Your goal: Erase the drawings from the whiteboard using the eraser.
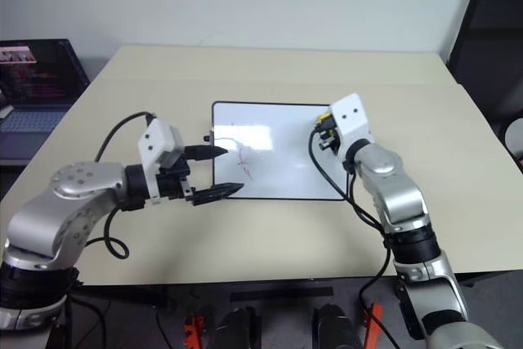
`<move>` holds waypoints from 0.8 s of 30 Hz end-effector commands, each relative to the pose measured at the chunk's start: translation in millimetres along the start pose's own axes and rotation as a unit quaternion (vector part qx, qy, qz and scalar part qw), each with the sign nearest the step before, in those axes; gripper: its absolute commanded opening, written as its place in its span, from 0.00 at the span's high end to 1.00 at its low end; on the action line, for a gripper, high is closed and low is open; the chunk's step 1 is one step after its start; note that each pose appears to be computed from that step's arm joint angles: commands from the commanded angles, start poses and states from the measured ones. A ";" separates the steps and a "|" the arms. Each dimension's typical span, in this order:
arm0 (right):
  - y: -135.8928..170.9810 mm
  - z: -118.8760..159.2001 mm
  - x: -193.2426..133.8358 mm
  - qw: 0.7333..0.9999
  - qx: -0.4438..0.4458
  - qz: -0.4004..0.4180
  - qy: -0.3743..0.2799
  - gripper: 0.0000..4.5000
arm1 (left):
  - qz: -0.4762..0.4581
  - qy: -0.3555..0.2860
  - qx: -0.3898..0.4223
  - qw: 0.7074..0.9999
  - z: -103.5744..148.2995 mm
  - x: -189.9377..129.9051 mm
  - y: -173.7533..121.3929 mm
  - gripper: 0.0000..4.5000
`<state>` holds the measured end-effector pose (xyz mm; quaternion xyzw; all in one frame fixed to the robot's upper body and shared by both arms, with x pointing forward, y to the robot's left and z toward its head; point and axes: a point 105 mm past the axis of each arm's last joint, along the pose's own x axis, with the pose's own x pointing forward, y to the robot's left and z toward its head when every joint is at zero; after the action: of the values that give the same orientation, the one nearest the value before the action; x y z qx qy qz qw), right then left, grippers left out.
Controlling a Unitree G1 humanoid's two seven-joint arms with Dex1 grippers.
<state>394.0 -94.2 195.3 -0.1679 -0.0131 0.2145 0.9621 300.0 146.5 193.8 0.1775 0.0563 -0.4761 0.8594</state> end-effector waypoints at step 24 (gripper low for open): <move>8.5 -25.2 5.1 0.993 -0.077 0.063 0.067 0.72 | -0.003 -0.015 0.021 1.000 8.0 1.3 -4.7 0.00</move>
<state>403.7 -95.5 181.1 -0.2523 0.0193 0.2359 0.9383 299.0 145.4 189.1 0.1739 0.0582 -0.4765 0.8599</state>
